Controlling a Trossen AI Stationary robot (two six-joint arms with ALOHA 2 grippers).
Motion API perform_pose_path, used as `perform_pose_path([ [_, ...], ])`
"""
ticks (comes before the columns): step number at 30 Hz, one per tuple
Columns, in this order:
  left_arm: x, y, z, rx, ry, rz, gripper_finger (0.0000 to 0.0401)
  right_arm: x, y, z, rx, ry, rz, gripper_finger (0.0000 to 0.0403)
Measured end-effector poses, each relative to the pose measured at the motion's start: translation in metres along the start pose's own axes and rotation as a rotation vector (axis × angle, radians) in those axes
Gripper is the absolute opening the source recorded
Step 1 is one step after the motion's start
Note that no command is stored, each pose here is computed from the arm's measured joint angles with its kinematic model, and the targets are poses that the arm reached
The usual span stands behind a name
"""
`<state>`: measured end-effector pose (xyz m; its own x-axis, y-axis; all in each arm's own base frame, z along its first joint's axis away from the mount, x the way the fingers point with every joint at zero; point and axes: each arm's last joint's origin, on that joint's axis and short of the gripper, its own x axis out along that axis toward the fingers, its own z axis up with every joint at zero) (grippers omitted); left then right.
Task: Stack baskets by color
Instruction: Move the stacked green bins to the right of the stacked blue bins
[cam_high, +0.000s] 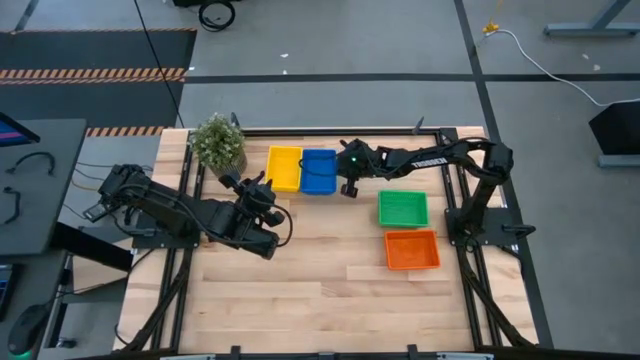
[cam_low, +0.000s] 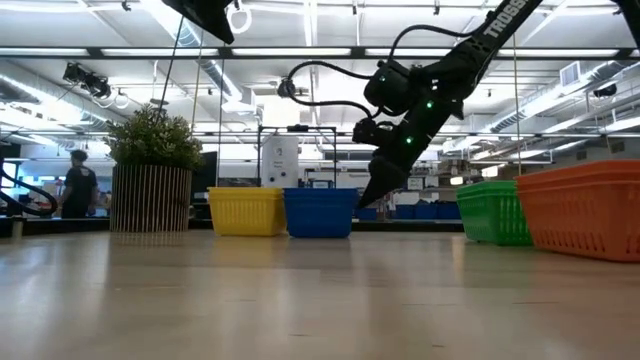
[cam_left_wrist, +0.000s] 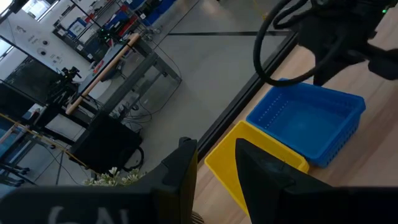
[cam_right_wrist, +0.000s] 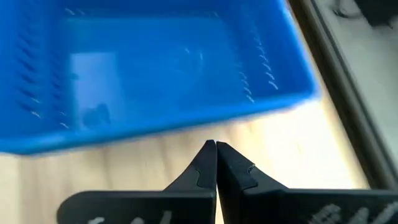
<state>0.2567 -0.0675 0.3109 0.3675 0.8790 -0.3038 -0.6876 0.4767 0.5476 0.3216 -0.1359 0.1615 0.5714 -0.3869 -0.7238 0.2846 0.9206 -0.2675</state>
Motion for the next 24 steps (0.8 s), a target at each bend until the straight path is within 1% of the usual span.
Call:
perform_pose_path([
  [4, 0.000, 0.000, 0.000, 0.000, 0.000, -0.001, 0.0117, -0.018, -0.002, 0.002, -0.003, 0.050, -0.133, 0.0003],
  [6, 0.000, 0.000, 0.000, 0.001, 0.000, -0.001, 0.0117, -0.030, 0.001, 0.005, -0.018, 0.058, -0.147, 0.0003],
  [8, 0.000, 0.000, 0.000, 0.001, 0.000, -0.001, 0.0117, -0.044, 0.007, 0.008, -0.036, 0.047, -0.093, 0.0003],
  [10, 0.000, 0.000, 0.000, 0.003, 0.000, -0.001, 0.0116, -0.059, 0.016, 0.011, -0.059, 0.030, 0.014, 0.0003],
  [13, 0.000, 0.000, 0.000, 0.005, 0.001, 0.000, 0.0117, -0.079, 0.039, 0.010, -0.108, -0.008, 0.163, 0.0003],
  [16, 0.000, 0.000, 0.000, 0.006, 0.001, 0.000, 0.0117, -0.102, 0.063, 0.003, -0.121, -0.025, 0.210, 0.0003],
  [18, 0.000, 0.000, 0.000, 0.007, 0.001, 0.000, 0.0117, -0.119, 0.074, -0.003, -0.083, 0.000, 0.219, 0.0003],
  [19, 0.000, 0.000, 0.000, 0.007, 0.001, 0.000, 0.0117, -0.127, 0.076, -0.006, -0.044, 0.018, 0.215, 0.0003],
  [22, 0.000, 0.000, 0.000, 0.007, -0.002, 0.004, 0.0117, -0.145, 0.080, -0.013, 0.166, 0.080, 0.185, 0.0005],
  [24, 0.001, 0.001, 0.000, 0.002, -0.003, 0.010, 0.0117, -0.152, 0.077, -0.018, 0.294, 0.118, 0.152, 0.0012],
])
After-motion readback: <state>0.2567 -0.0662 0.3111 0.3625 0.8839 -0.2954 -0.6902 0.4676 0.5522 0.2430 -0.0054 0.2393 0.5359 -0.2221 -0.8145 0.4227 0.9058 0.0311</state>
